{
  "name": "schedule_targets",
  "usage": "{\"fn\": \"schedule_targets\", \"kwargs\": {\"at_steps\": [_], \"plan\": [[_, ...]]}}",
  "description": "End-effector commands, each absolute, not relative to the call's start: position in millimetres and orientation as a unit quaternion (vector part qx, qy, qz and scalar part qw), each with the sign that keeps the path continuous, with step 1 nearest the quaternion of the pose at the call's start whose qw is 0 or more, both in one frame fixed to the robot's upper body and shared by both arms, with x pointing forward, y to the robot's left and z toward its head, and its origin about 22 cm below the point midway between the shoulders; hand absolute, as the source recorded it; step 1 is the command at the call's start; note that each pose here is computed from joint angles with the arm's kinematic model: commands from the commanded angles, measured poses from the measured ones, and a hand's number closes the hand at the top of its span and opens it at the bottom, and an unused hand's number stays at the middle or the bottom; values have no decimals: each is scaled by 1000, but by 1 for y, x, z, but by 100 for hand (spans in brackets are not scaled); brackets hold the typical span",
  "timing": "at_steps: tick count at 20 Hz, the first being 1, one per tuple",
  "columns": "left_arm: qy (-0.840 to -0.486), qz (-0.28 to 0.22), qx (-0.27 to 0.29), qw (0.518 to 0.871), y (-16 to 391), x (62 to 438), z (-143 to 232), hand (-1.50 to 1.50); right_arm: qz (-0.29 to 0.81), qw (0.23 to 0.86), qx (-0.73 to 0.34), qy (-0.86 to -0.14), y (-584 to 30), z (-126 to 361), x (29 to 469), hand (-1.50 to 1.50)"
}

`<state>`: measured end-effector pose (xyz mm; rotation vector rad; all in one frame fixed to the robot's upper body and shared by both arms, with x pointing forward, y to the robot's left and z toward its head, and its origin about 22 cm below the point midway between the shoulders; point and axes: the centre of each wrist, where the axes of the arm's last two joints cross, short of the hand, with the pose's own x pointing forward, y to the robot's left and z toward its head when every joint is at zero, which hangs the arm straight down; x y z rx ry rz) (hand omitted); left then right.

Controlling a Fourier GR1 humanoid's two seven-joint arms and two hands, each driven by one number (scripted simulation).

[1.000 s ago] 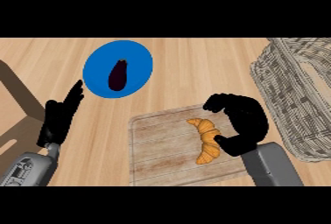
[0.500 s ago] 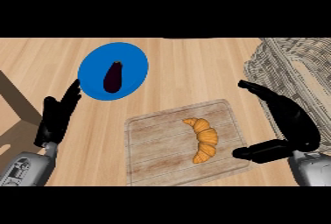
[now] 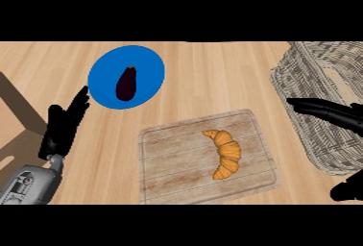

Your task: Pick the croissant from the cutting board and place it in the basket

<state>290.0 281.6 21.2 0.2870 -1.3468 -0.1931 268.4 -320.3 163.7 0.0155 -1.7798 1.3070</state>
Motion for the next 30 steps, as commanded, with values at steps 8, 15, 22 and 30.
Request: {"fn": "schedule_targets", "kwargs": {"at_steps": [8,15,22,30], "plan": [[-627,-97,128,762,293,284,30,0,555,484,22,-676,-326,181,246,-150],[-626,-92,127,764,281,311,27,0,520,481,-17,-705,-316,156,260,-150],[-625,-103,116,765,265,290,19,0,516,493,-20,-701,-281,120,277,-150],[-623,-97,118,767,274,318,24,0,516,493,0,-701,-264,90,276,-150]]}}
